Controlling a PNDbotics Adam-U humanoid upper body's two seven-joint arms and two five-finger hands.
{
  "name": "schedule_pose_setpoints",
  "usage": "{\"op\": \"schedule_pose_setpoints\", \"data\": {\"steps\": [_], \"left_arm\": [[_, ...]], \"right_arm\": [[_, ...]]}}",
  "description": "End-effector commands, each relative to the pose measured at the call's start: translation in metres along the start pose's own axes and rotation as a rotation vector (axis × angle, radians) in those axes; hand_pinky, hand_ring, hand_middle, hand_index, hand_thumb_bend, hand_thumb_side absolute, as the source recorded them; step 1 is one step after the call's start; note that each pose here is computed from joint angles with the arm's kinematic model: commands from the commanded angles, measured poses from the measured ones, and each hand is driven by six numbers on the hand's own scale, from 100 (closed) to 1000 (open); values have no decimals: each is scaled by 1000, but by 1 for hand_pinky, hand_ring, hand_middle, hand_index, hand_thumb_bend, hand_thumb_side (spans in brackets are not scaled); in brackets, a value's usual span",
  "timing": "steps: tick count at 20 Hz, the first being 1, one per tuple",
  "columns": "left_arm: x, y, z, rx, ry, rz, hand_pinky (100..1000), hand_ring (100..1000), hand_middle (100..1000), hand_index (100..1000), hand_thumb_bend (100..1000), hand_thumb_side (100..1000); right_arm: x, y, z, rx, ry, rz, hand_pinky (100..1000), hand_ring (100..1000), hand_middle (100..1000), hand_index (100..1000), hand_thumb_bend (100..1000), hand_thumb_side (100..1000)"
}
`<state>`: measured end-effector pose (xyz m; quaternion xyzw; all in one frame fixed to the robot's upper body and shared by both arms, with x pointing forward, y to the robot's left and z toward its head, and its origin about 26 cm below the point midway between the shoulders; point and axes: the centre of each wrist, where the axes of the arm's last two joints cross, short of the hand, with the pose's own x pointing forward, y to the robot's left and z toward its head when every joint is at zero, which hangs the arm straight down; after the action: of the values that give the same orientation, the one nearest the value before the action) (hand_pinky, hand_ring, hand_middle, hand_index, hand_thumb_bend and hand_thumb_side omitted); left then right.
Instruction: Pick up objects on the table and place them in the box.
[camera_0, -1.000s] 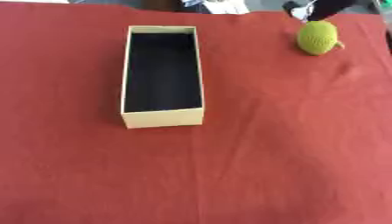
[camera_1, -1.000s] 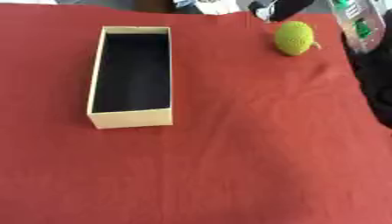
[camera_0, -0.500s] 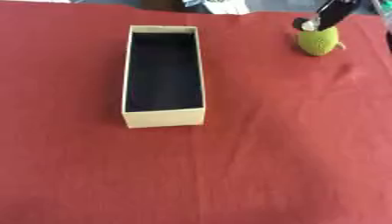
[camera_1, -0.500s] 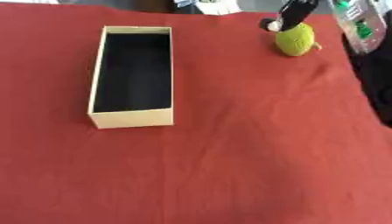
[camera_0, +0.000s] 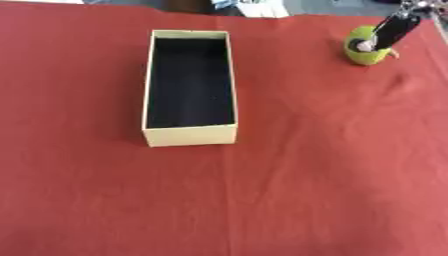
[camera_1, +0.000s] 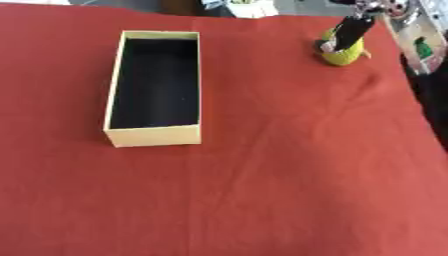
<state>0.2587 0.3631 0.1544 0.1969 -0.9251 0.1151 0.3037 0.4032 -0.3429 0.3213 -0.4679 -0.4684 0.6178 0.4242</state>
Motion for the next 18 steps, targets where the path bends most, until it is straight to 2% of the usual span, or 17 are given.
{"op": "schedule_pose_setpoints", "data": {"steps": [1,18], "left_arm": [[5,-1,-6,-13,-29,4,589,785,839,698,191,710],[5,-2,-5,-13,-24,6,590,786,841,698,190,711]], "right_arm": [[-13,-2,1,0,62,-8,914,945,911,937,357,100],[-32,22,-25,35,246,-56,917,952,926,949,371,100]]}}
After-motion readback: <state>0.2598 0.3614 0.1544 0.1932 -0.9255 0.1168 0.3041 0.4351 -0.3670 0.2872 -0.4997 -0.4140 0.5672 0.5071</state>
